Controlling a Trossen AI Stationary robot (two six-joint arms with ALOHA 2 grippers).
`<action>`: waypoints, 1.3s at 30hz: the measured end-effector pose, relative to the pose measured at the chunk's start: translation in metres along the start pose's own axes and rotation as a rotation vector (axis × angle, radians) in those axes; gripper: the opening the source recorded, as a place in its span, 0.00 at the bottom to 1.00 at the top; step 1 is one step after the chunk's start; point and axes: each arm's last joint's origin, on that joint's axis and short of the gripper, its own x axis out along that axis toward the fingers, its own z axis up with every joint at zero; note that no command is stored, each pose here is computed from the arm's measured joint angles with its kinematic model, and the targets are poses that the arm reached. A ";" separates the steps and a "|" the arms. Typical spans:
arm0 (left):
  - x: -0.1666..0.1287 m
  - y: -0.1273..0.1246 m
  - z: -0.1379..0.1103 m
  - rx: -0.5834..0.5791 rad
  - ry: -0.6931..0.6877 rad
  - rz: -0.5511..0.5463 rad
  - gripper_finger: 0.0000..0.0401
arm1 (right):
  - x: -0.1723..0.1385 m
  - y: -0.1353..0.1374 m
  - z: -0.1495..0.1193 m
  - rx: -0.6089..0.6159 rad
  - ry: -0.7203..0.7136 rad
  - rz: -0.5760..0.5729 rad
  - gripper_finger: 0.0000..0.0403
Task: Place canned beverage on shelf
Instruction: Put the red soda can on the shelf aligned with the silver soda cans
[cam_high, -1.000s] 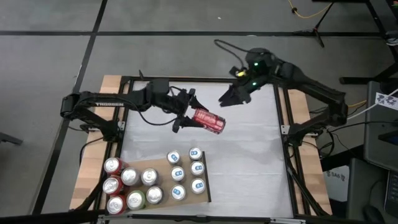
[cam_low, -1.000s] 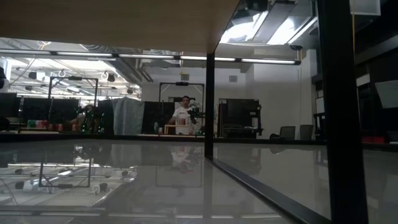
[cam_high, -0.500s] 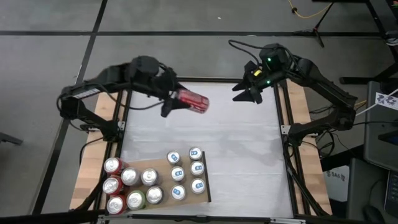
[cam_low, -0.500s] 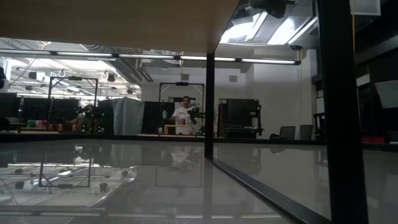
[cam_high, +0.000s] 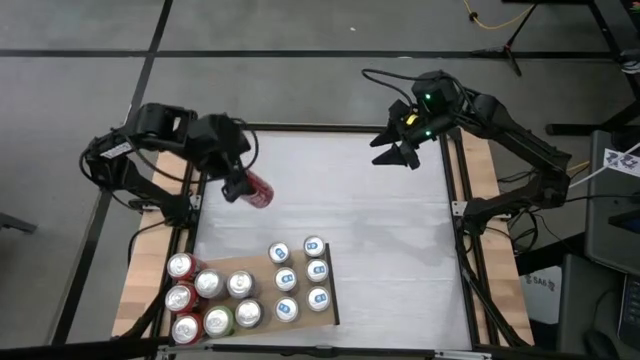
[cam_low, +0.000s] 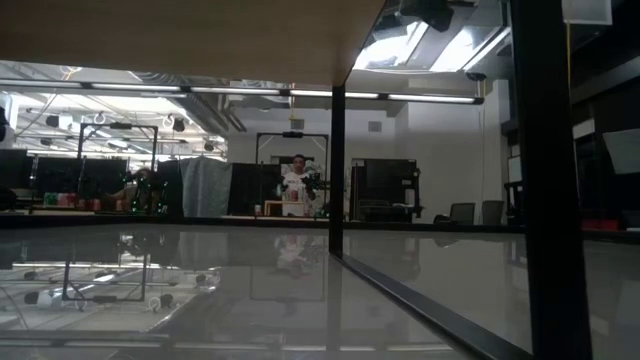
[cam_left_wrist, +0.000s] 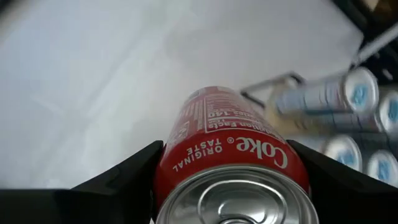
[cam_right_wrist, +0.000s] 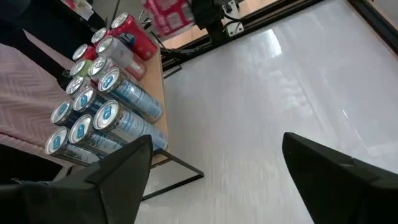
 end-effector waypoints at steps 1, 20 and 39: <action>0.001 -0.002 -0.003 -0.011 0.024 -0.005 0.70 | 0.000 0.000 0.000 0.001 0.001 0.000 0.86; 0.043 -0.077 -0.045 0.071 0.231 -0.022 0.70 | 0.002 -0.001 0.001 -0.002 0.000 -0.001 0.86; 0.081 -0.096 -0.063 0.103 0.310 0.088 0.70 | 0.002 -0.001 0.001 -0.002 0.000 0.001 0.86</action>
